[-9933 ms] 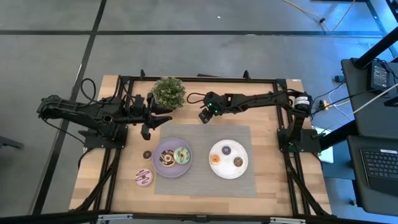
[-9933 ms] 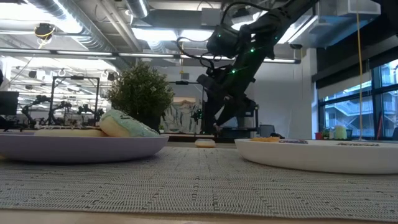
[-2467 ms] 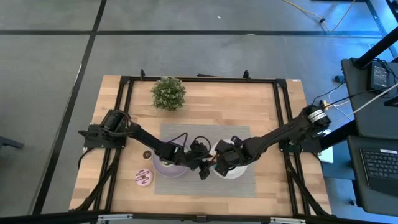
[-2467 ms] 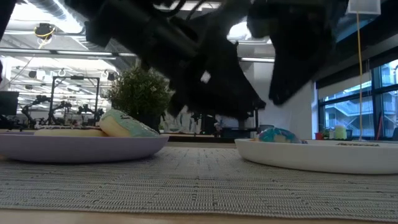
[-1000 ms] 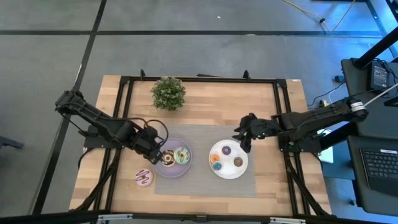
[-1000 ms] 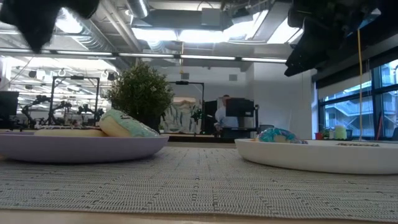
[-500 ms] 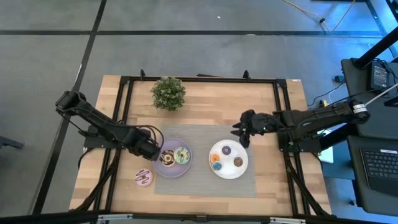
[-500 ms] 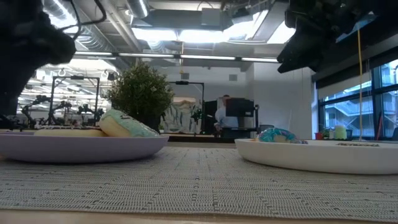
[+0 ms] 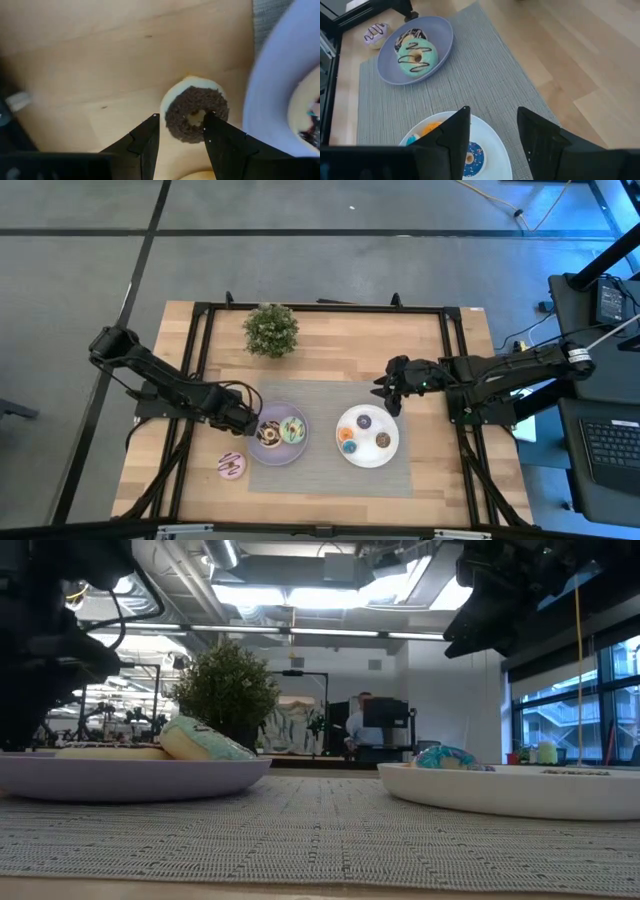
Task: Pick & Place donuts
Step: Put the small dark brown donut on the white plate
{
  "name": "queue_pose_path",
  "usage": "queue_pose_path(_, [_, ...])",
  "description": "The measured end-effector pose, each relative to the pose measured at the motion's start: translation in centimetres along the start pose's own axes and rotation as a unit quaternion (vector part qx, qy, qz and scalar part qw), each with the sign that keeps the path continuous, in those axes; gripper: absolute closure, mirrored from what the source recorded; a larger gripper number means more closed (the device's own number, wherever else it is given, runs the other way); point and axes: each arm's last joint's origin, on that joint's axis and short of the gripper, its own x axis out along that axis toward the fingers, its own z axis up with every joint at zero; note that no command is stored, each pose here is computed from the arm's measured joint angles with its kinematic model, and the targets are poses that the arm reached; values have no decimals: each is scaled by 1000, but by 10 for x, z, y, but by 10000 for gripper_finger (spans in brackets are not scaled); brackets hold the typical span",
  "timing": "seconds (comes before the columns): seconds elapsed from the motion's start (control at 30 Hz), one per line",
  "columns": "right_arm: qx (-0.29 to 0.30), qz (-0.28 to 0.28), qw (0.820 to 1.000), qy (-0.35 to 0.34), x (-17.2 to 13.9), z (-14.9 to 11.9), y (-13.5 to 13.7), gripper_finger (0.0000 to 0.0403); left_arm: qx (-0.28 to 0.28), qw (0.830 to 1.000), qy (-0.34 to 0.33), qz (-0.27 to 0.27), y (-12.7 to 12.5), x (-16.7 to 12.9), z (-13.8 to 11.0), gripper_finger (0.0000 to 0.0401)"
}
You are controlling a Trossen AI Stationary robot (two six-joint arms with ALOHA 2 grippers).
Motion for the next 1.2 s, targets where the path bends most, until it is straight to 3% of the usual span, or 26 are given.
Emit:
queue_pose_path(0.4, [0,0,1000,0,0,0,0,237,10,1000,27,2,6,11,1,261])
queue_pose_path(0.87, [-2,-1,1000,0,0,0,0,237,20,999,25,-8,4,11,1,369])
queue_pose_path(1.2, [-2,-1,1000,0,0,0,0,237,39,999,27,-27,-4,-2,-2,386])
